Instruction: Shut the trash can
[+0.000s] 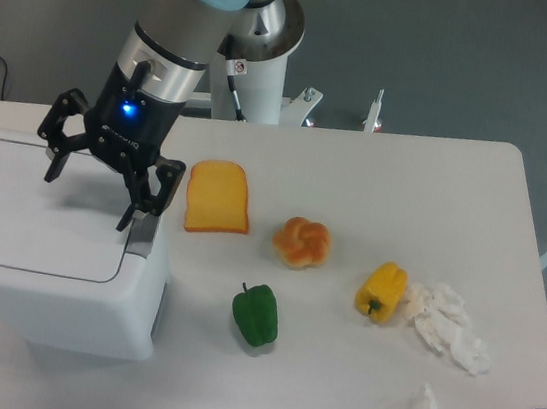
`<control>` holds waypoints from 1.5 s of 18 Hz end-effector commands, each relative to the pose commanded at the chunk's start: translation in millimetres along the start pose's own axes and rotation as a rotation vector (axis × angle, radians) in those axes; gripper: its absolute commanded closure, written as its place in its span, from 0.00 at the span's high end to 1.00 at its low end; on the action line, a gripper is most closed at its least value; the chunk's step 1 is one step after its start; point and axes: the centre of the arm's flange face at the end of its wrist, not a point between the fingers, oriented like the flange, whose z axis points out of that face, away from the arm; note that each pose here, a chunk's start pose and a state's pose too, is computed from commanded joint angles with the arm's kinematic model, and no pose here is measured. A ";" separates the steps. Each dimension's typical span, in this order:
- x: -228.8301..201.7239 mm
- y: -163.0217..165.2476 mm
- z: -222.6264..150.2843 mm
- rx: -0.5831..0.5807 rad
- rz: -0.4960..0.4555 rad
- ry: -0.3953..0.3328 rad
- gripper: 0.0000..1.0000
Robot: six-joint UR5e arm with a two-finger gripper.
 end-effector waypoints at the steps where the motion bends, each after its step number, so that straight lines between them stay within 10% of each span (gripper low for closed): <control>1: -5.6 0.3 -3.1 -0.001 -0.005 -0.014 1.00; 9: -72.5 -1.6 -48.2 0.055 -0.015 -0.114 1.00; 17: -155.3 23.8 -86.3 0.023 0.190 -0.237 1.00; 27: -232.1 85.5 -132.3 -0.289 0.571 -0.423 1.00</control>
